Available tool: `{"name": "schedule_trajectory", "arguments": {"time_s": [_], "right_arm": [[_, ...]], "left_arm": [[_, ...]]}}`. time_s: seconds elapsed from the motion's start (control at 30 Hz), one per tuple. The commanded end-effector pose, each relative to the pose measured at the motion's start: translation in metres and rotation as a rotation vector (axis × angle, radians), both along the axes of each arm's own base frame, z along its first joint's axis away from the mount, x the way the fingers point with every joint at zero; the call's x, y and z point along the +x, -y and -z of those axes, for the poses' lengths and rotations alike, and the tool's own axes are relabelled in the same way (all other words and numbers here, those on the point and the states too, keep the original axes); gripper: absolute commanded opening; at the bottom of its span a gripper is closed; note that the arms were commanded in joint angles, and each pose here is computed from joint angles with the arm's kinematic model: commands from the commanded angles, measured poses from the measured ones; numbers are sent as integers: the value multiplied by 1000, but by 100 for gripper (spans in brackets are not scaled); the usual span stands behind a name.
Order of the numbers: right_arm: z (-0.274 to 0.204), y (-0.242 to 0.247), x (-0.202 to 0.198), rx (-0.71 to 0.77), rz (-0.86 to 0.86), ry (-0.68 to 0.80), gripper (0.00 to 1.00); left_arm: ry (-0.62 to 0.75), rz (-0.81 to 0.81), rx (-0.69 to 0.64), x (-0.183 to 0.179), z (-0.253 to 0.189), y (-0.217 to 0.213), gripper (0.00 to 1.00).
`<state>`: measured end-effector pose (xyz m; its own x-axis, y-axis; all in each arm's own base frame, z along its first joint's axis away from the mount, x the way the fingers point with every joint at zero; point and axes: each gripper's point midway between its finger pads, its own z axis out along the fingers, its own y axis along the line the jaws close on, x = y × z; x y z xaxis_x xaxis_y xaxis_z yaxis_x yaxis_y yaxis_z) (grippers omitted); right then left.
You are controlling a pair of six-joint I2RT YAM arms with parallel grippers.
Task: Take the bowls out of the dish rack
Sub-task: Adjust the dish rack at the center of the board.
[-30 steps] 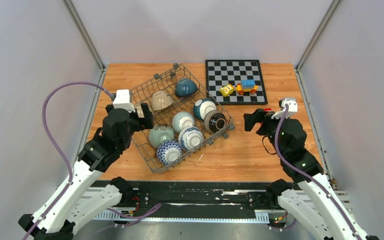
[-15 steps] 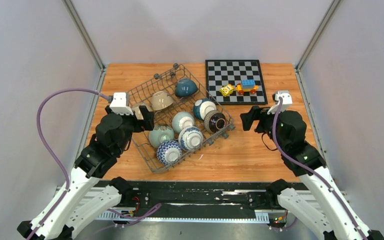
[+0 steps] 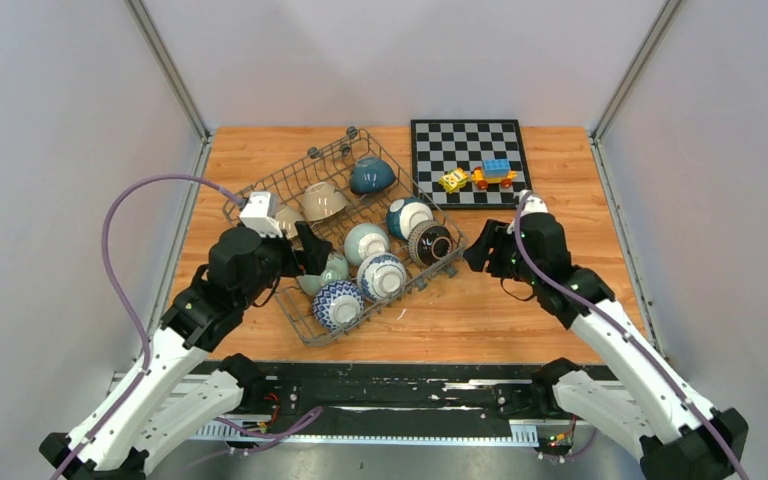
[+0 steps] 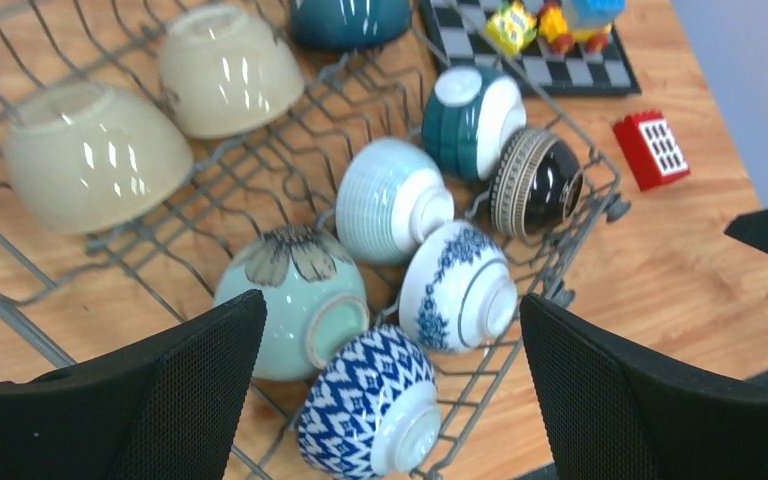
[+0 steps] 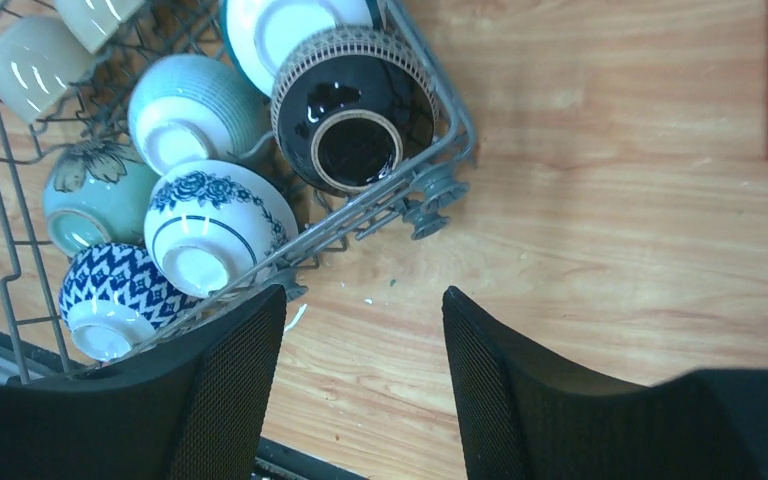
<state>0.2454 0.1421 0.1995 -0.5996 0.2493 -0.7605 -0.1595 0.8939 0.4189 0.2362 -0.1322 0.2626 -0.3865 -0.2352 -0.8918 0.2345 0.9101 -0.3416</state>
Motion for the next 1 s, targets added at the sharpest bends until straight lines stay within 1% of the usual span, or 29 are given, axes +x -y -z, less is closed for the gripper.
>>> {"name": "schedule_trajectory", "arguments": {"time_s": [0.0, 0.2, 0.27, 0.37, 0.6, 0.87, 0.97], "right_arm": [[21, -20, 2, 48, -28, -101, 62], [41, -28, 16, 36, -14, -143, 61], [49, -31, 19, 42, -9, -171, 61], [58, -39, 19, 70, -10, -203, 60], [76, -45, 17, 42, -8, -251, 60], [89, -61, 21, 45, -16, -290, 58], [92, -70, 20, 30, -30, -296, 56]], "left_arm": [[-134, 40, -34, -9, 35, 13, 100], [-205, -131, -2, -1, 61, -12, 100], [-231, -135, -19, 2, 64, -11, 100], [-234, -154, -34, 3, 65, -12, 100], [-238, -213, -18, -4, 74, -28, 100], [-249, -195, -20, -14, 80, -29, 100], [-247, -190, -22, -15, 79, -29, 100]]}}
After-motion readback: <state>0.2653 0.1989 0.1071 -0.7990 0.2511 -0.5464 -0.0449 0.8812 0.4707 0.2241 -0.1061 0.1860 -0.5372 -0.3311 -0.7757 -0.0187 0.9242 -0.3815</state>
